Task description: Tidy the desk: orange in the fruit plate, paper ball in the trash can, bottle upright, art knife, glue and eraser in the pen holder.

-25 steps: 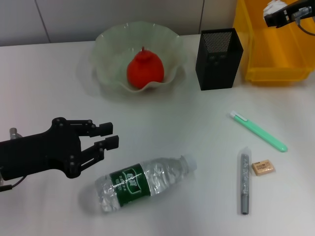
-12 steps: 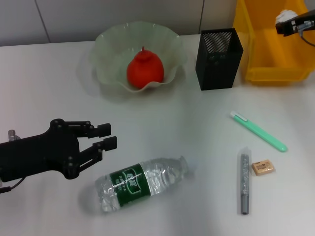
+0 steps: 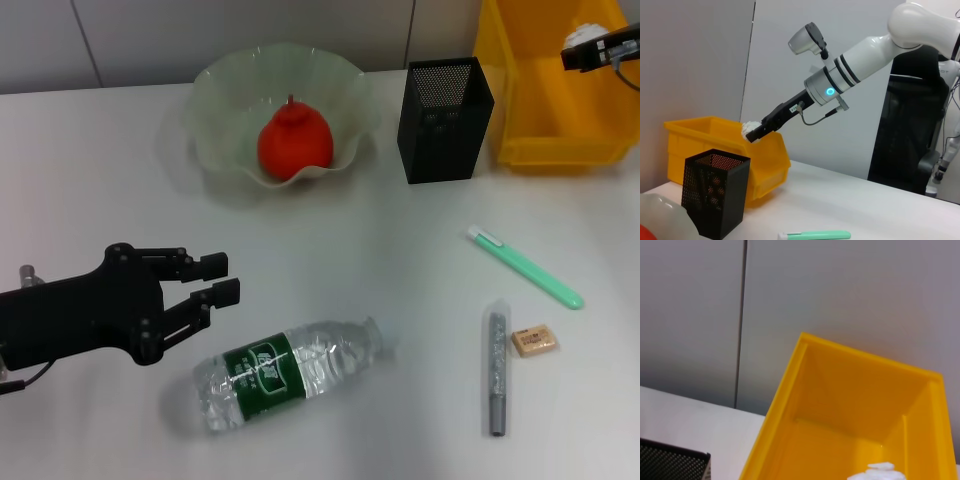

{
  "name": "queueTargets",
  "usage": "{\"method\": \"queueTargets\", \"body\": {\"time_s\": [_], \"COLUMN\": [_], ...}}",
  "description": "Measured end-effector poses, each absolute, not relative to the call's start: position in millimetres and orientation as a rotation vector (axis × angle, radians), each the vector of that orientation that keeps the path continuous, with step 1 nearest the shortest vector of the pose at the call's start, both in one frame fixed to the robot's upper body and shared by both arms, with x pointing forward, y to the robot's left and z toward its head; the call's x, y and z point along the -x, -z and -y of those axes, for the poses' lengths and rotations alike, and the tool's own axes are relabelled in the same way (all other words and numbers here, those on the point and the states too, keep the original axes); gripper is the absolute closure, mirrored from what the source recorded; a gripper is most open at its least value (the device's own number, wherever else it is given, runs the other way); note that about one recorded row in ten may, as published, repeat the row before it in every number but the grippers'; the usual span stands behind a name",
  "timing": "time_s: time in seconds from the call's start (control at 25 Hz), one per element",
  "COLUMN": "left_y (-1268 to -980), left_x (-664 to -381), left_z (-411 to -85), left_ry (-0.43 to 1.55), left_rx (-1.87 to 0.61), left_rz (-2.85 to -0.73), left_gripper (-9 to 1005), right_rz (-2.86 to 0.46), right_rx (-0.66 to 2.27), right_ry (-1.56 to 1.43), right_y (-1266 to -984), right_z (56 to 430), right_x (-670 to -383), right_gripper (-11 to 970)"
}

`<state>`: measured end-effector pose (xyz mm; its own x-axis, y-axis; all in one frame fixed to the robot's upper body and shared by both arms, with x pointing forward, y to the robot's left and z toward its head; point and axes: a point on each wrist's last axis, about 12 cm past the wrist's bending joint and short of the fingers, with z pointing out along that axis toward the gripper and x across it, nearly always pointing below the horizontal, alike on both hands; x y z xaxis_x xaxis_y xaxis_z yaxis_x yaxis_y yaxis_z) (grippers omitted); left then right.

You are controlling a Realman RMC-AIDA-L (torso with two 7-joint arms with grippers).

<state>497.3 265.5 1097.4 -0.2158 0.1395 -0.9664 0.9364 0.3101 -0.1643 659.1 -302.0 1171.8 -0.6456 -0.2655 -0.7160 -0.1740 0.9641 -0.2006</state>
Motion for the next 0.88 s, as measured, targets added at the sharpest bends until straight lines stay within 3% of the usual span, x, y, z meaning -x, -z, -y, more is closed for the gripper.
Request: {"method": "queueTargets", "body": {"time_s": [0.32,0.88], "left_y": [-1097.3,-1097.9], "left_x": [-497.8,-498.7], "left_z": [-265.7,-264.4], "left_ry": [1.031,1.036], "left_rx": [-1.003,-1.012], "left_rz": [-1.608,-1.608], "left_gripper": [699,694], "right_rz": [-2.278,-2.273], "right_rx": [0.316,0.331], "right_ry": [0.143,0.159], "right_y": [-1175.6,-1179.7], "right_z": [299.7,301.5], "right_x": [-662.1,-664.4], "right_gripper": [454,402]}}
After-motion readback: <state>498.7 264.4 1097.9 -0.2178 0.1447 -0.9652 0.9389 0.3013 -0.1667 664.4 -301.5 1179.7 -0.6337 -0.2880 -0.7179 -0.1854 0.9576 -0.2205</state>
